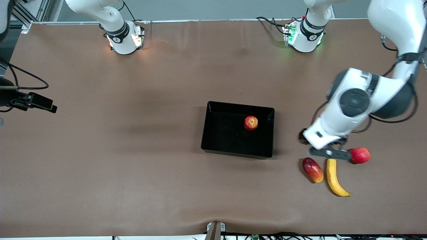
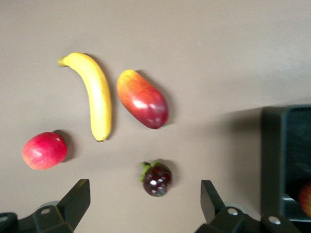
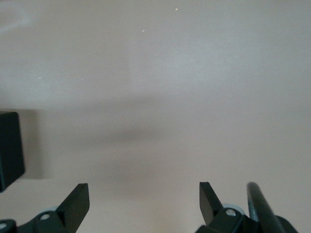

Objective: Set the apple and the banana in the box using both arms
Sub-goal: 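Move the left gripper to the yellow banana and grasp it, then lift the banana with the left gripper and carry it over the box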

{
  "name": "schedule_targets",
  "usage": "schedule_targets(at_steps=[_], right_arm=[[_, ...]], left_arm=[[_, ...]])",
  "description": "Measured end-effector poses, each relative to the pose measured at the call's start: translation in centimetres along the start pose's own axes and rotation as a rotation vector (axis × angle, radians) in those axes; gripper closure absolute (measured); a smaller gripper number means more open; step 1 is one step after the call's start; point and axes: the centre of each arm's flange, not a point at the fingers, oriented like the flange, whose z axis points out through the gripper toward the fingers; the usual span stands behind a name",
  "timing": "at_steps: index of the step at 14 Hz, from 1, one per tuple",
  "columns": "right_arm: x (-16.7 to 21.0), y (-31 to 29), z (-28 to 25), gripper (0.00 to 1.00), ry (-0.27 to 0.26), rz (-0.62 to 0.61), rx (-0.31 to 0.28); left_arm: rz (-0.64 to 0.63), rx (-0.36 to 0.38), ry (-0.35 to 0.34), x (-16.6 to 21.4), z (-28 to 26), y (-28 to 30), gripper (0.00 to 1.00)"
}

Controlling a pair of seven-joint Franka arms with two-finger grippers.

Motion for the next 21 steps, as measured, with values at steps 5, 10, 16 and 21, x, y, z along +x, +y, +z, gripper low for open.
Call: schedule_targets(at_steps=[5,10,16,21], right_arm=[[-4.3,1.3,2.4,0.0,0.066,-0.034,0.029],[-6.6,2.4,3.8,0.0,0.045,-0.039,0.032],[-6.8,2.6,2.7,0.0,0.07,-0.048,0.0],[-6.7,3.5,2.5,0.0,0.085,-0.041,-0.007]], left_arm=[[0.032,-0.1,0.115,2.1,7.6,-8.6,0.0],[0.038,-0.097,0.241,2.3,17.6,-15.2,0.02],[-0.054,-0.151,0.26,2.5,20.7,-13.6,0.15],[-0.067,-0.164,0.257,2.1,23.2,-13.7,0.28]])
